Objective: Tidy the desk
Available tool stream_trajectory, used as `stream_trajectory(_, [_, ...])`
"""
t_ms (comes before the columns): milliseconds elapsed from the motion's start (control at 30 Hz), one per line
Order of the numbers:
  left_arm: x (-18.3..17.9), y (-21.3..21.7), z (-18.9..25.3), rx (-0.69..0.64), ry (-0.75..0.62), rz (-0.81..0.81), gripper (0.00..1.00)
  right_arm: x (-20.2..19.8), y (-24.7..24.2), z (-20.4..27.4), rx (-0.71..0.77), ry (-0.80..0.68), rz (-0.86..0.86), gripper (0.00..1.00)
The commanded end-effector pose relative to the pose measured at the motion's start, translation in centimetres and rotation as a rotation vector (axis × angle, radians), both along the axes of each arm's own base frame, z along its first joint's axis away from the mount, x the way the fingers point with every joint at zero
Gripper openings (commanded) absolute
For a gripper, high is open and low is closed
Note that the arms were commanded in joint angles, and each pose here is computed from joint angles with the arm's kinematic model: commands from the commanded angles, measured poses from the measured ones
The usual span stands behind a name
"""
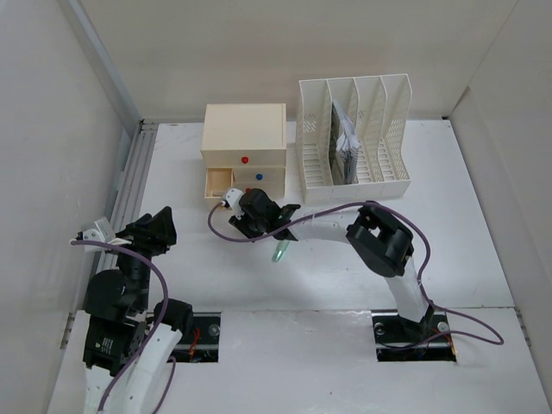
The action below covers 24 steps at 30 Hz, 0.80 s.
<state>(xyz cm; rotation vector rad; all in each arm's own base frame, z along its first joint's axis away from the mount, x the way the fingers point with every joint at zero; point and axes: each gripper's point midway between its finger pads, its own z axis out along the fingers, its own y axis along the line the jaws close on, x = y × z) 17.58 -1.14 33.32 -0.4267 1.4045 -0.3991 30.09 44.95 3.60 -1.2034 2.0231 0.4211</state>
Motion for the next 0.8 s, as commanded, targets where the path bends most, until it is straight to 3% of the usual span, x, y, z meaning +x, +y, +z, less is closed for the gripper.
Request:
stream_trajectory(0, [-0.2, -0.1, 1.2, -0.001, -0.053, -0.008, 0.56, -2.4, -0.2, -2.1, -0.065, 0.088, 0.04, 0.4])
stream_trajectory(133, [-0.2, 0.1, 1.2, -0.003, -0.052, 0.002, 0.56, -2.6, -0.1, -2.7, -0.067, 0.105, 0.04, 0.3])
stream_trajectory(200, [-0.2, 0.1, 1.2, -0.003, -0.052, 0.002, 0.56, -2.9, -0.7, -3.4, -0.083, 0.115, 0.039, 0.3])
stream_trajectory(467, [-0.2, 0.1, 1.2, -0.003, -0.052, 0.002, 0.56, -3.2, -0.5, -3.4, -0.086, 0.109, 0.042, 0.49])
stream_trajectory(767, [-0.4, 0.2, 1.3, -0.005, -0.061, 0.002, 0.56, -2.0, 0.4, -3.6, -0.049, 0.101, -0.036, 0.51])
